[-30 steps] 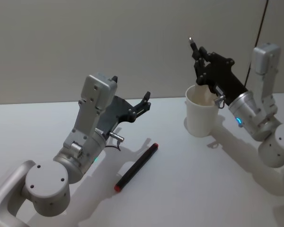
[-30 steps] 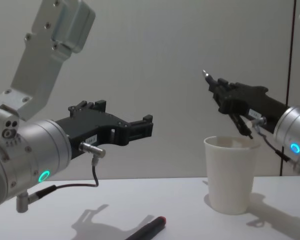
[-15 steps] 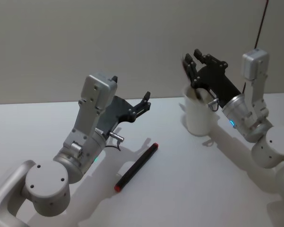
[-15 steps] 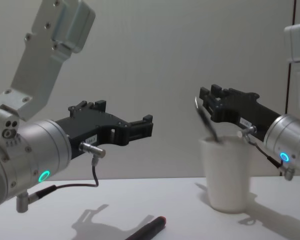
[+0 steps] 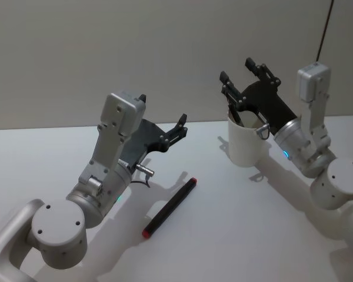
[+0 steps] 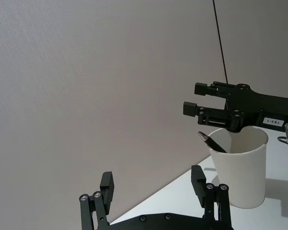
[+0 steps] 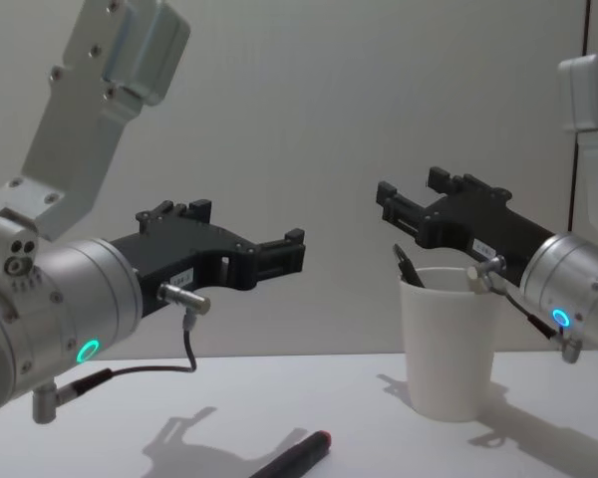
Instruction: Place the pen into the pen holder.
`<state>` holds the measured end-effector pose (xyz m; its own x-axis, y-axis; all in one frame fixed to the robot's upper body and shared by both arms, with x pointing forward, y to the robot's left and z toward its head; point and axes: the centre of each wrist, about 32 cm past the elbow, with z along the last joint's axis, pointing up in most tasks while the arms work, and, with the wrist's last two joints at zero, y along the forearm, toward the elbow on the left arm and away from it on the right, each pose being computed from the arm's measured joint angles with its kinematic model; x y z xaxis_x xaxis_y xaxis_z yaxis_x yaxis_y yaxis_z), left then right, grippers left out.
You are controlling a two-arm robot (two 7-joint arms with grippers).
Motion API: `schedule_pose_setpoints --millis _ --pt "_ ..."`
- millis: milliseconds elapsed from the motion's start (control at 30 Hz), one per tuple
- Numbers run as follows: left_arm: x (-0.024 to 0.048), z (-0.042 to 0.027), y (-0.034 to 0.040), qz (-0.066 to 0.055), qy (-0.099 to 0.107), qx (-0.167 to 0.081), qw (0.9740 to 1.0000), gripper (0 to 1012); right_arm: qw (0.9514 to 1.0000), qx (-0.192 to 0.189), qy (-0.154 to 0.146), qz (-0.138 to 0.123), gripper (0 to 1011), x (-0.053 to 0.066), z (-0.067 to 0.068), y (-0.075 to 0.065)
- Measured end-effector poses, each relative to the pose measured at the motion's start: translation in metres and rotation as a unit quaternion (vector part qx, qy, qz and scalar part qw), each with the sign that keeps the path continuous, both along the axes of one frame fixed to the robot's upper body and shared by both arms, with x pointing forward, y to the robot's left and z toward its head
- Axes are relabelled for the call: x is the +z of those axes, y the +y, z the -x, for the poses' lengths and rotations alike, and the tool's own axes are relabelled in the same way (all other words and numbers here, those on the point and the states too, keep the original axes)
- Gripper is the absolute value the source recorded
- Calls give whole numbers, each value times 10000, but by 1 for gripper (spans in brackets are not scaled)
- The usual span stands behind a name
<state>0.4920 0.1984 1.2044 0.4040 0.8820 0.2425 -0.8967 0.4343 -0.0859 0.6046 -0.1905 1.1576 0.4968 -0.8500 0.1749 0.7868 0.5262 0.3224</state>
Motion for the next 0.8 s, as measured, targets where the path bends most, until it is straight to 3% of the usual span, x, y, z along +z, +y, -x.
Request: schedule_pose_setpoints --millis 400,800 --pt "0 0 0 0 0 0 10000 1001 9999 -22 24 -101 1001 40 40 -26" --pt "0 0 0 0 0 0 10000 1001 9994 -198 128 -264 1001 159 249 -185"
